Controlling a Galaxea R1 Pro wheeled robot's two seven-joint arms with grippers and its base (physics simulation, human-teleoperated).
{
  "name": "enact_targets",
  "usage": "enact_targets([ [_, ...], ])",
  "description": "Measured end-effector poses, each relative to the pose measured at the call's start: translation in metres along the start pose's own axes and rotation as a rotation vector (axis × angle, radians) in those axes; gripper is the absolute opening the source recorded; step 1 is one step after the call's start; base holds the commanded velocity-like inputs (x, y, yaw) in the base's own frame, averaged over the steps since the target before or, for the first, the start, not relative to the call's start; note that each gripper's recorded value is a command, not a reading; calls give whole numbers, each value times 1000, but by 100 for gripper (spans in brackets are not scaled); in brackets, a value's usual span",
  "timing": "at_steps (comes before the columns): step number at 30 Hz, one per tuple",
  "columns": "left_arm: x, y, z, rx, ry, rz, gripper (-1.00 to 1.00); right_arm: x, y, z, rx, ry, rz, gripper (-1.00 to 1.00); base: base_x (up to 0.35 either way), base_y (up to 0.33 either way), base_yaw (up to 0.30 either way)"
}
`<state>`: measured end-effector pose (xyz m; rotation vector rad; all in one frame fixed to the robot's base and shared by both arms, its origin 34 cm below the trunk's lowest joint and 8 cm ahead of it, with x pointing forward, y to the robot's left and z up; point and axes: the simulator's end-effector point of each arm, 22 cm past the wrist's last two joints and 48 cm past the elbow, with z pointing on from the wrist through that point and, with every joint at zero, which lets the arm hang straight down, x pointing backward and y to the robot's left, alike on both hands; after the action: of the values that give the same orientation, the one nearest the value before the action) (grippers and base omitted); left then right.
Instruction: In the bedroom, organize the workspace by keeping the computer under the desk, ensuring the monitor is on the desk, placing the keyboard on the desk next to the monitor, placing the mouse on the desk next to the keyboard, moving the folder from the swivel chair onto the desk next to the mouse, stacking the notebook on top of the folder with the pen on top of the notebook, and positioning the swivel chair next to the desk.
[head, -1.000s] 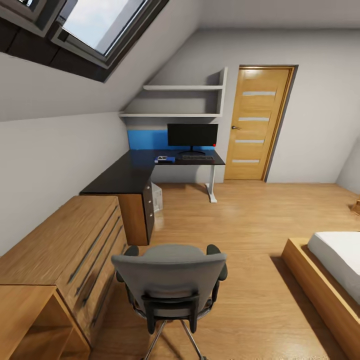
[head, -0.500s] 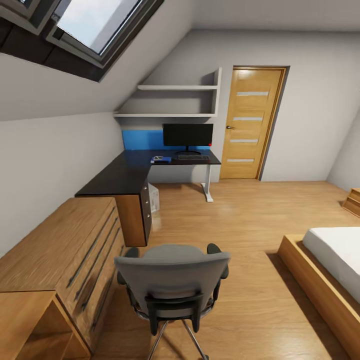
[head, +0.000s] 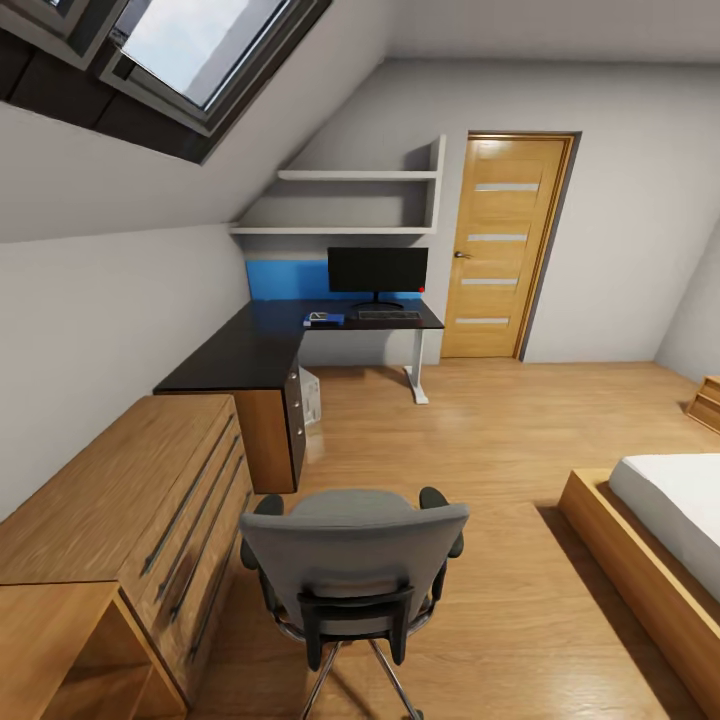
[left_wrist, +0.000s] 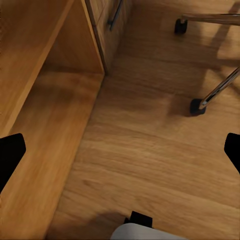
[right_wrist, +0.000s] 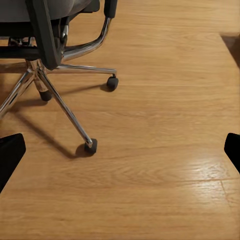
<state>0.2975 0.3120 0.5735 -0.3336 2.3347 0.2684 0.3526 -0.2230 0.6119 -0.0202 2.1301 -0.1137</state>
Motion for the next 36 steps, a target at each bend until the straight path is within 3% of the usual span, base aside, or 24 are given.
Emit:
enact_targets([
  [15, 14, 2, 0, -4, 64, 7, 100, 0, -2, 0, 2, 0, -2, 100, 0, 0, 0],
  [36, 31, 2, 14, -11, 82, 10, 100, 16, -2, 11, 5, 0, -2, 100, 0, 0, 0],
])
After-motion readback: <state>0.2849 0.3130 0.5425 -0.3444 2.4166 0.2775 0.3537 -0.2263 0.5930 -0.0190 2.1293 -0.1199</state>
